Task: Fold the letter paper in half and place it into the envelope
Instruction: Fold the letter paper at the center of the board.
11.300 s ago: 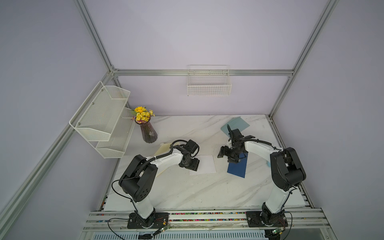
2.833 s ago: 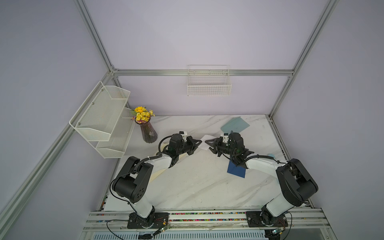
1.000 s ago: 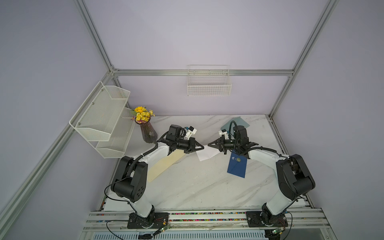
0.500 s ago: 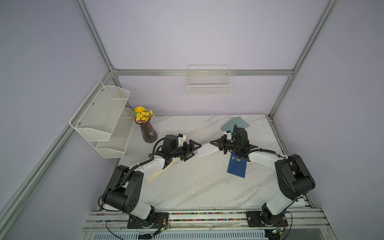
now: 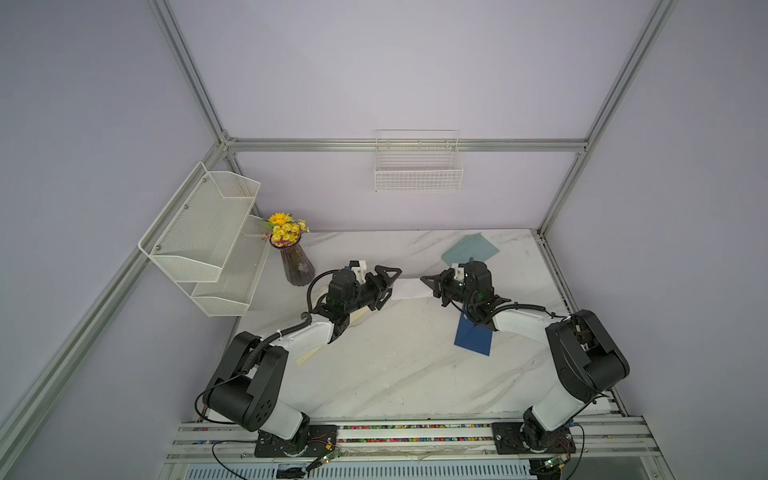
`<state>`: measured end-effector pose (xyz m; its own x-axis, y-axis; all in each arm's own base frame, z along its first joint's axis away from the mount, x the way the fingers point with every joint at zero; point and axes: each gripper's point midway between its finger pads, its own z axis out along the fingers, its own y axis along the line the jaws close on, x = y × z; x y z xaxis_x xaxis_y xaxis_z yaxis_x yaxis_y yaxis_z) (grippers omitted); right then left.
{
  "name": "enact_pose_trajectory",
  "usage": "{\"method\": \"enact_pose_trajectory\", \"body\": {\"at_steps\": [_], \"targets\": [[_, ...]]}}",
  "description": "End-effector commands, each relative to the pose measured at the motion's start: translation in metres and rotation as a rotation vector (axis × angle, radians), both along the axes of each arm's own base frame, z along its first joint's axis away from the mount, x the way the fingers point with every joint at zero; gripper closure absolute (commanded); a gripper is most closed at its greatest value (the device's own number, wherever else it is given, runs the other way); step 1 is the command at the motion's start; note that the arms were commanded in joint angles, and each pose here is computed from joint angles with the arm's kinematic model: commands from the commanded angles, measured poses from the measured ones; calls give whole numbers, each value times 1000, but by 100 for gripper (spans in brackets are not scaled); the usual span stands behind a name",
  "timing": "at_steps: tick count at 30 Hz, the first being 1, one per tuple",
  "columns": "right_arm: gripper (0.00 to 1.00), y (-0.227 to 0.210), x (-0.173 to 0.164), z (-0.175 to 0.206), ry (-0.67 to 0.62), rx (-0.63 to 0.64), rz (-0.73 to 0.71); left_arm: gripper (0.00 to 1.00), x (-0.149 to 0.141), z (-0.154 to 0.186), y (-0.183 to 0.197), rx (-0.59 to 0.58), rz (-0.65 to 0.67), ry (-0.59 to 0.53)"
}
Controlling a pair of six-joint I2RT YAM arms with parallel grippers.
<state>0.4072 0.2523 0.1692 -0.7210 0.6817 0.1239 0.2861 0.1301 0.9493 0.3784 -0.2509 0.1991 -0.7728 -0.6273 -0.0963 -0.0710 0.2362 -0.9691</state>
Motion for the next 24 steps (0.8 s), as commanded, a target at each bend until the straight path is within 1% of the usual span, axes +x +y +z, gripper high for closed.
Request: {"method": "enact_pose_trajectory", "body": {"at_steps": [1, 5, 11, 14, 16, 20, 21, 22, 23, 24], "targets": [[100, -7, 5, 39, -99, 64, -68, 9, 4, 22, -1, -21, 48, -42], [100, -10, 5, 42, -120, 76, -89, 11, 0, 22, -14, 0, 44, -23], [100, -7, 4, 45, -137, 79, -92, 24, 0, 18, -23, -16, 60, 0], [100, -2, 3, 45, -136, 72, -75, 36, 3, 20, -24, -25, 65, -5], [100, 0, 0, 44, -134, 71, -70, 49, 5, 23, -23, -26, 76, -12], [100, 3, -4, 42, -133, 64, -55, 69, 8, 25, -25, -23, 73, -26], [100, 4, -4, 44, -138, 62, -45, 77, 8, 27, -26, -23, 66, -33], [94, 6, -5, 43, -140, 55, -30, 83, 8, 27, -27, -19, 57, -37], [75, 8, -6, 45, -148, 51, -14, 89, 8, 27, -27, -15, 52, -41], [51, 10, -8, 46, -150, 44, 10, 95, 7, 26, -26, -10, 43, -45]]}}
